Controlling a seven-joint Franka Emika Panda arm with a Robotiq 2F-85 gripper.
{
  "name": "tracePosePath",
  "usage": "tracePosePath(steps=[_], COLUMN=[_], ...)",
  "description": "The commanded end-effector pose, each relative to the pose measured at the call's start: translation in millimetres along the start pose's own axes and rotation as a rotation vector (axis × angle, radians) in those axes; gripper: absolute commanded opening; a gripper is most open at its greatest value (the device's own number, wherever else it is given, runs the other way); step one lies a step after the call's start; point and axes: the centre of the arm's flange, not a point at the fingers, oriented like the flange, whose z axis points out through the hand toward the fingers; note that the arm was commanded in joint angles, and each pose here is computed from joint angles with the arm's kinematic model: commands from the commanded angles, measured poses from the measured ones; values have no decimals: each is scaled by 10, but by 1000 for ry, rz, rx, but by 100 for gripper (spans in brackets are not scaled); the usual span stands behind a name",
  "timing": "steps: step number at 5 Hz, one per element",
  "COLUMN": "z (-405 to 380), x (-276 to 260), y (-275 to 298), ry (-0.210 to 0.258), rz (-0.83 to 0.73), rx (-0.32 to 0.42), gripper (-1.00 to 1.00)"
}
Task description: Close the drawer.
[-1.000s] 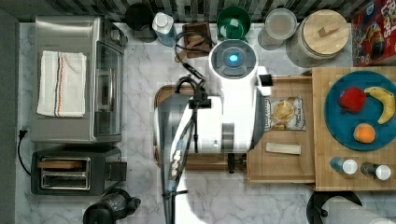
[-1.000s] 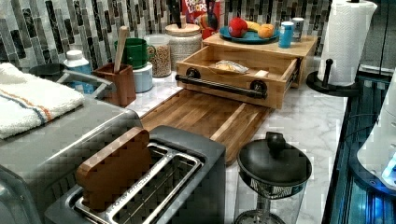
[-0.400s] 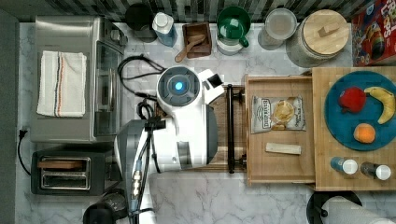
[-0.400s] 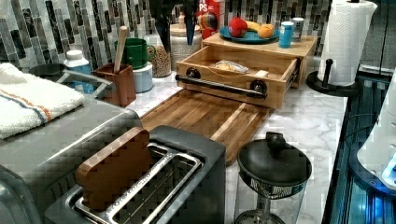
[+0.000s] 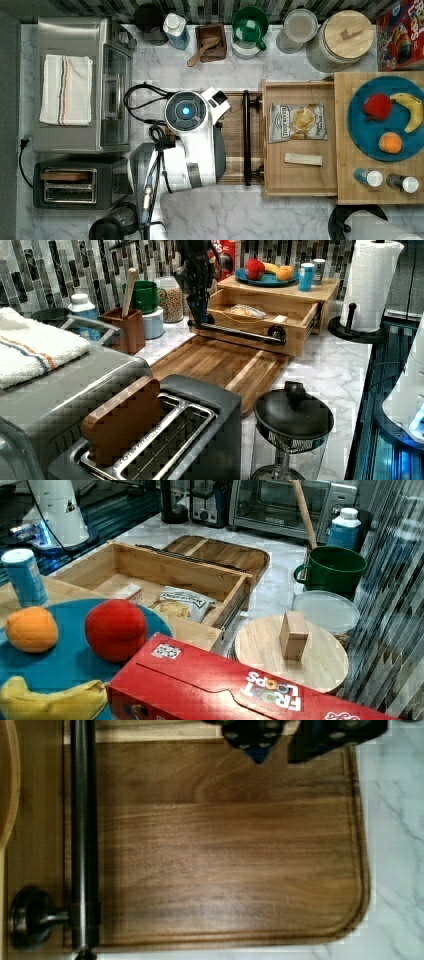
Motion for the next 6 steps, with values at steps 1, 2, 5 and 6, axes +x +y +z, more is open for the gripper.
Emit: tracePosePath(steps=[1, 2, 5, 6], z=[491, 539, 537, 484], x=[237, 280, 365, 370], y=[544, 797, 1624, 1911], ry=[24, 46, 64, 70], rz=[-89, -123, -177, -182], rx=[-86, -94, -114, -115], gripper=[-100, -100, -100, -100])
